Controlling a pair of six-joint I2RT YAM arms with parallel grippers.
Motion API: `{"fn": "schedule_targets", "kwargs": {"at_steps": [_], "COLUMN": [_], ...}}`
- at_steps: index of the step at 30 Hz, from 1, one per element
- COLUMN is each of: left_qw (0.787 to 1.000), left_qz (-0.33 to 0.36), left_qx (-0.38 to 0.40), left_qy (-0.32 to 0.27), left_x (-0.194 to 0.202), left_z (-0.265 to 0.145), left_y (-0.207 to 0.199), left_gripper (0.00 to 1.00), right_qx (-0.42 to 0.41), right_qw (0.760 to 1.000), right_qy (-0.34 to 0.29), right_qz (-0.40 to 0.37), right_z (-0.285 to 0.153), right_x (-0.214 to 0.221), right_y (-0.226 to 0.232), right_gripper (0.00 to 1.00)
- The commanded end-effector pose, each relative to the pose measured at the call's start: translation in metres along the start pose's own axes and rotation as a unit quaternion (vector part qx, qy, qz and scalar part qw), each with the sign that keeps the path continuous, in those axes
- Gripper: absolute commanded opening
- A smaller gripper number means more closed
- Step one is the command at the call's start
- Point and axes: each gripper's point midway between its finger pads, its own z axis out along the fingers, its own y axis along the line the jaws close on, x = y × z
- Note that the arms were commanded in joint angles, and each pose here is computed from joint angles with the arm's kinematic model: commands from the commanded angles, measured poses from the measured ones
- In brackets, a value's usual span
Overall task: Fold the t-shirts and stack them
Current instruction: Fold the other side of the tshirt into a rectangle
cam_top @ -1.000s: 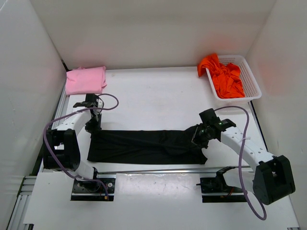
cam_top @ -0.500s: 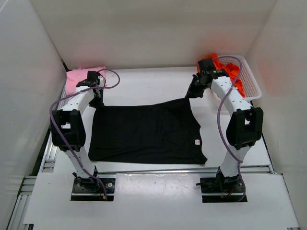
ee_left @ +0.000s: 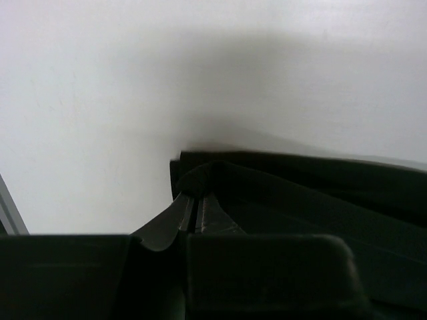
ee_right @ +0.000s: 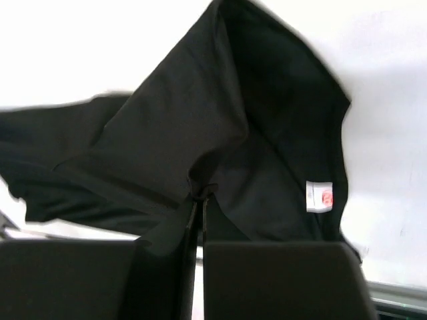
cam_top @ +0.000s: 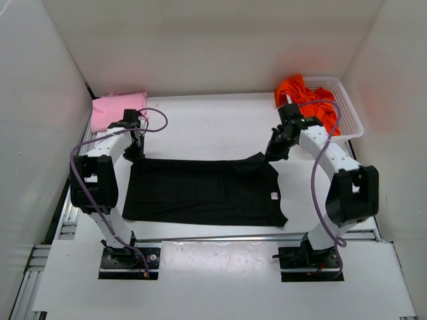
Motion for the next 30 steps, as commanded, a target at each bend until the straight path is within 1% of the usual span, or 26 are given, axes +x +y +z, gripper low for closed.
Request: {"fn": "schedule_targets", "kwargs": {"at_steps": [1, 2, 3, 4, 5, 6, 7, 10, 14, 15, 17, 19, 22, 24, 26, 28, 29, 30], "left_qw": [1.000, 1.000, 1.000, 1.000, 0.999, 0.999, 0.999, 0.999, 0.998, 0.998, 0.998, 0.998, 0.998, 0.998, 0.998, 0.997, 0.997, 0.997], "left_qz": [-0.002, -0.001, 0.001, 0.003, 0.005, 0.006, 0.007, 0.010, 0.012, 0.013, 0.012, 0.012, 0.013, 0.013, 0.017, 0.017, 0.014, 0.007], "left_qx": [-0.023, -0.023, -0.030, -0.030, -0.030, -0.030, -0.025, -0.018, -0.024, -0.031, -0.036, -0.041, -0.046, -0.040, -0.034, -0.058, -0.066, -0.071], "left_qy": [-0.010, -0.005, 0.000, 0.009, 0.018, 0.024, 0.029, 0.042, 0.052, 0.052, 0.047, 0.048, 0.051, 0.050, 0.051, 0.044, 0.032, 0.006], "left_x": [0.017, 0.024, 0.030, 0.041, 0.048, 0.052, 0.057, 0.064, 0.067, 0.067, 0.066, 0.072, 0.084, 0.089, 0.092, 0.092, 0.087, 0.075], "left_z": [-0.017, -0.016, -0.016, -0.015, -0.012, -0.010, -0.009, -0.004, 0.001, 0.001, -0.001, -0.004, -0.007, -0.009, -0.010, -0.015, -0.017, -0.028], "left_y": [0.011, 0.011, 0.014, 0.013, 0.013, 0.012, 0.010, 0.007, 0.008, 0.010, 0.013, 0.015, 0.017, 0.016, 0.012, 0.021, 0.024, 0.028], "left_gripper": [0.10, 0.10, 0.10, 0.10, 0.10, 0.10, 0.13, 0.17, 0.22, 0.25, 0.27, 0.30, 0.31, 0.39, 0.54, 0.76, 0.82, 1.00], "right_qx": [-0.018, -0.022, -0.028, -0.022, -0.031, -0.034, -0.029, -0.021, -0.024, -0.019, -0.021, -0.017, -0.014, -0.011, -0.012, -0.020, -0.020, -0.027], "right_qw": [1.000, 1.000, 1.000, 1.000, 0.999, 0.999, 0.999, 0.998, 0.998, 0.998, 0.998, 0.997, 0.997, 0.997, 0.996, 0.996, 0.996, 0.996], "right_qy": [-0.006, -0.012, -0.004, 0.014, 0.008, 0.016, 0.034, 0.054, 0.052, 0.058, 0.064, 0.069, 0.073, 0.077, 0.084, 0.085, 0.085, 0.087], "right_qz": [-0.003, 0.001, 0.005, 0.014, 0.005, 0.011, 0.010, 0.010, 0.016, 0.018, 0.019, 0.021, 0.022, 0.018, 0.015, 0.014, 0.014, 0.014], "right_z": [-0.013, -0.016, -0.015, -0.007, -0.007, -0.004, 0.005, 0.016, 0.023, 0.026, 0.029, 0.033, 0.035, 0.034, 0.036, 0.035, 0.035, 0.036], "right_x": [0.023, 0.028, 0.038, 0.053, 0.060, 0.068, 0.081, 0.098, 0.096, 0.097, 0.096, 0.096, 0.096, 0.098, 0.100, 0.097, 0.097, 0.092], "right_y": [-0.006, -0.008, -0.008, -0.018, -0.014, -0.014, -0.021, -0.021, -0.016, -0.018, -0.016, -0.016, -0.017, -0.019, -0.019, -0.013, -0.013, -0.006], "right_gripper": [0.00, 0.00, 0.00, 0.00, 0.00, 0.00, 0.00, 0.00, 0.00, 0.00, 0.00, 0.00, 0.00, 0.00, 0.00, 0.00, 0.00, 0.00]}}
